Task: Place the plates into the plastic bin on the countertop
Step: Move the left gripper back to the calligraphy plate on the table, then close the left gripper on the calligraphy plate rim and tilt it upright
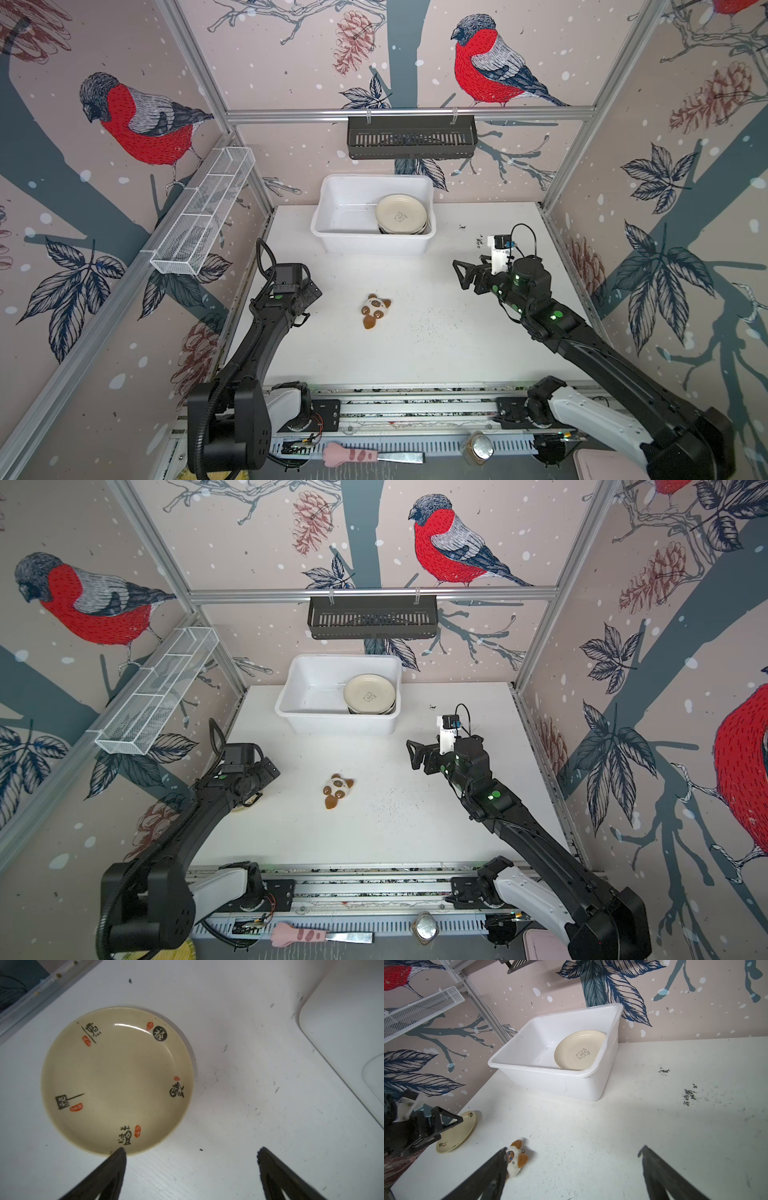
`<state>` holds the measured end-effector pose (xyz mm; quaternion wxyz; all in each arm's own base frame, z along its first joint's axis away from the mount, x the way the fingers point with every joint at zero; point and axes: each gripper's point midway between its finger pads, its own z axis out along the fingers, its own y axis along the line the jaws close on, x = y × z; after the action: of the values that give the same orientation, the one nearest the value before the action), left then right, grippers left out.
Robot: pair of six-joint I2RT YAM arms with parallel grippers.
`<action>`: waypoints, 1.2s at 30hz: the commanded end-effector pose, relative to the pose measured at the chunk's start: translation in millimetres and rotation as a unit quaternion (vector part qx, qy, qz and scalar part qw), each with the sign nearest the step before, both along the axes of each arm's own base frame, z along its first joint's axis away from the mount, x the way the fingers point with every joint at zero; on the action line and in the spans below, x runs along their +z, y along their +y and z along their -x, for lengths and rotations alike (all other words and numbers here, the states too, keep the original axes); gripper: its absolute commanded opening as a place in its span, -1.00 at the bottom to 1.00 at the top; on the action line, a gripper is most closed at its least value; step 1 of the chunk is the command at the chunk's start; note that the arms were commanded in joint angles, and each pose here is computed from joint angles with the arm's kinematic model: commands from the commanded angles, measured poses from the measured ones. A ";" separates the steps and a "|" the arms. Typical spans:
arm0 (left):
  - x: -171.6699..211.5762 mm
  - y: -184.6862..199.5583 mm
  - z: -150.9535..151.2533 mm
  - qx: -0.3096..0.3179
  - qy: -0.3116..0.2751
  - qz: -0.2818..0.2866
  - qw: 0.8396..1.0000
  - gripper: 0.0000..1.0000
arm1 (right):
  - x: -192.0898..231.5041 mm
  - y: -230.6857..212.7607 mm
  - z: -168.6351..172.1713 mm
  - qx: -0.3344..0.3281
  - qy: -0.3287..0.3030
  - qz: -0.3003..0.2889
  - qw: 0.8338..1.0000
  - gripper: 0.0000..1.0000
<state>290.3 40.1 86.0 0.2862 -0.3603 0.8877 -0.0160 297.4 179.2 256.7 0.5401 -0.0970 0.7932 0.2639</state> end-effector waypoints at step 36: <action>-50.0 -63.2 -26.7 -0.128 -0.064 0.158 0.977 0.95 | -23.4 -8.0 -9.9 -0.031 0.040 0.002 0.999 0.99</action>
<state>325.5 -2.6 39.8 0.3061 -0.2813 0.8955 -0.1592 303.2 170.9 226.2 0.5061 -0.0717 0.8237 0.2453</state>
